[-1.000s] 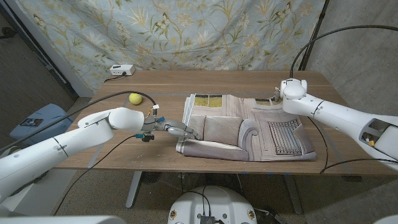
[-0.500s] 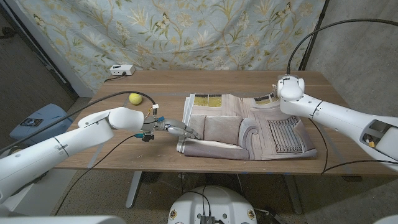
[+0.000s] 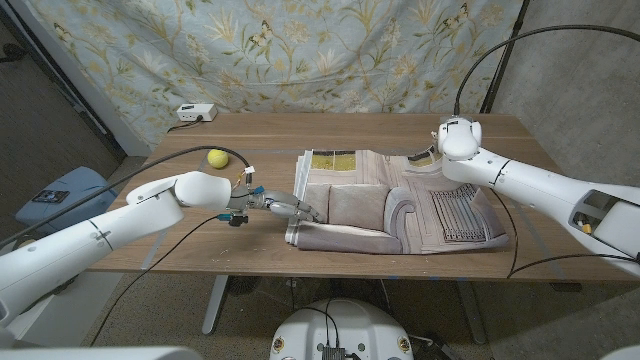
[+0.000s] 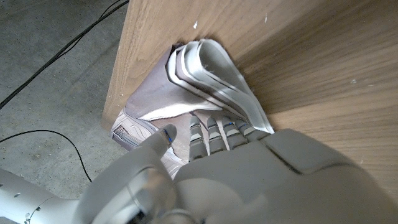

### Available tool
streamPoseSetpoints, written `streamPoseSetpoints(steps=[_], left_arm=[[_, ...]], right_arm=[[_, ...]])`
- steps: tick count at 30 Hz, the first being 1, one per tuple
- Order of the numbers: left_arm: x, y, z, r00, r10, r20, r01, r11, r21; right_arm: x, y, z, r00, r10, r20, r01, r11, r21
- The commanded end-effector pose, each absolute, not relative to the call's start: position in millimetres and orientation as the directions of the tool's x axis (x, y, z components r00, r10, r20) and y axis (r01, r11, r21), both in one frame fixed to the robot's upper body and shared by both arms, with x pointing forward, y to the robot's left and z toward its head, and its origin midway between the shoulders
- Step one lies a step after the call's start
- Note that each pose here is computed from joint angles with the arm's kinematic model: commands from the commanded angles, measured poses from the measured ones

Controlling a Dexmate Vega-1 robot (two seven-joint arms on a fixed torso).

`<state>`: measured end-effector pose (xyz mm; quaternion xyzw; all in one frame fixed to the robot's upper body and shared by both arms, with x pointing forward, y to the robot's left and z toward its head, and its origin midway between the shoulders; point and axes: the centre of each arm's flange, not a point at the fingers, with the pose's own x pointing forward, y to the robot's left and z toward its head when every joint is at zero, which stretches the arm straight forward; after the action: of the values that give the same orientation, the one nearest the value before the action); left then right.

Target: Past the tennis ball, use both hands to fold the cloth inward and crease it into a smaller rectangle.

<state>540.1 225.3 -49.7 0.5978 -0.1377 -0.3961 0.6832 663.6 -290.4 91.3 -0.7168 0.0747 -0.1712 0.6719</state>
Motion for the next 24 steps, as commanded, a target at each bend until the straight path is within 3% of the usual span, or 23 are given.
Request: streamPoseSetpoints(steps=[1, 24], left_arm=[[543.0, 228.0, -49.6, 0.647, -0.707, -0.286, 0.382, -0.024, 0.924], [545.1, 233.0, -51.7, 0.643, -0.703, -0.305, 0.381, -0.051, 0.923]], right_arm=[[664.5, -274.1, 96.9, 0.932, -0.336, 0.134, 0.122, -0.057, -0.991], [650.5, -241.1, 102.3, 0.934, -0.325, 0.147, 0.146, -0.029, -0.989]])
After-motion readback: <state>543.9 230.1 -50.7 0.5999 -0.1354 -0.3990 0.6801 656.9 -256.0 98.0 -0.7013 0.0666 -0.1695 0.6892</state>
